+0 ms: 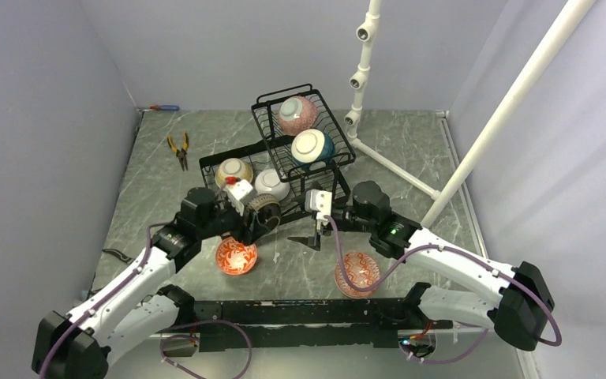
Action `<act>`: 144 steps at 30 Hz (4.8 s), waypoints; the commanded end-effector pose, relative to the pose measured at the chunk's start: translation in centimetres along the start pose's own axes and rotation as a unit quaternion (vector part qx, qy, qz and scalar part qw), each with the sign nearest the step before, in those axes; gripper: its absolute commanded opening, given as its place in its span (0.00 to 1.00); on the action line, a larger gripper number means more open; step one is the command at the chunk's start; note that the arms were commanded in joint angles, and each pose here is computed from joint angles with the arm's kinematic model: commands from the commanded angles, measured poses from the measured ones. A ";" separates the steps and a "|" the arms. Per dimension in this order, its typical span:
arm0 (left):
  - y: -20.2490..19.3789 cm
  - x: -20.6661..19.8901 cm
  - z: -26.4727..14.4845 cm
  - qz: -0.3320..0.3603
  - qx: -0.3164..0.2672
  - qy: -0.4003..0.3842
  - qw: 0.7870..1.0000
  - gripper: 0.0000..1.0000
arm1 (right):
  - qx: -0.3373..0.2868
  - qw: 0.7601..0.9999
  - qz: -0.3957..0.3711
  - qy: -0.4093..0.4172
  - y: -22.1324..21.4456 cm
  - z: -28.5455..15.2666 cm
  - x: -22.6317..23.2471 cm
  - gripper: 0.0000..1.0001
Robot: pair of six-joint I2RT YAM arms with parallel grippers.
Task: Load the bowls into the dish rack
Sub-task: Pick up the bowl from the dish rack, then turn the bowl upside down on the dish rack, then pick up the bowl from the center of the board.
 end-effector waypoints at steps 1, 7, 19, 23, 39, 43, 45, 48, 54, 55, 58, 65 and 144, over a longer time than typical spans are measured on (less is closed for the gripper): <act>5.4 0.5 -0.8 -0.086 -0.104 -0.025 0.991 0.03 | -0.006 1.000 0.002 -0.021 0.3 -0.5 -0.1 1.00; 7.0 1.7 -0.9 -0.210 -0.122 -0.052 0.969 0.03 | -0.004 1.000 0.006 -0.024 0.1 -0.6 0.0 1.00; 5.5 4.3 0.9 -0.369 -0.083 -0.054 0.924 0.03 | 0.005 1.000 0.005 -0.016 -0.1 -0.7 0.2 1.00; 4.4 5.2 1.3 -0.372 -0.067 -0.026 0.925 0.03 | 0.007 1.000 0.006 -0.014 -0.2 -0.7 0.3 1.00; 0.6 7.7 3.2 -0.404 -0.010 0.004 0.915 0.03 | 0.013 1.000 0.006 -0.005 -0.3 -0.6 0.4 1.00; -0.4 8.0 3.6 -0.409 0.019 0.006 0.912 0.03 | 0.017 1.000 0.005 -0.006 -0.4 -0.6 0.3 1.00; -0.9 8.2 3.6 -0.409 0.035 0.015 0.912 0.03 | 0.016 1.000 0.004 -0.007 -0.3 -0.6 0.3 1.00; -1.6 8.6 3.5 -0.405 0.058 0.038 0.912 0.11 | 0.019 1.000 0.004 -0.009 -0.4 -0.7 0.2 1.00; -2.5 9.0 3.0 -0.404 0.080 0.075 0.908 0.54 | 0.020 1.000 0.003 -0.009 -0.4 -0.6 0.2 1.00; -2.5 9.0 3.0 -0.401 0.084 0.080 0.909 0.72 | 0.020 1.000 0.003 -0.009 -0.4 -0.6 0.1 1.00; -2.7 9.3 2.6 -0.390 0.093 0.102 0.910 0.85 | 0.019 1.000 0.003 -0.012 -0.3 -0.5 0.0 1.00; -2.4 9.6 1.2 -0.371 0.113 0.154 0.909 0.94 | 0.022 1.000 0.001 -0.012 -0.3 -0.5 -0.1 1.00; 0.4 1.1 -7.2 -0.368 0.059 0.293 0.880 0.96 | 0.001 0.953 0.241 -0.184 -2.2 -2.8 1.0 1.00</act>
Point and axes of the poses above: each gripper's point midway between its finger pads, its own z axis out along the fingers, its own x axis along the line the jaws close on, y = z × x, the point moved 6 cm from there along -z, back along the fingers, and after that the axes turned 8 degrees about -z, right-handed, at the moved point
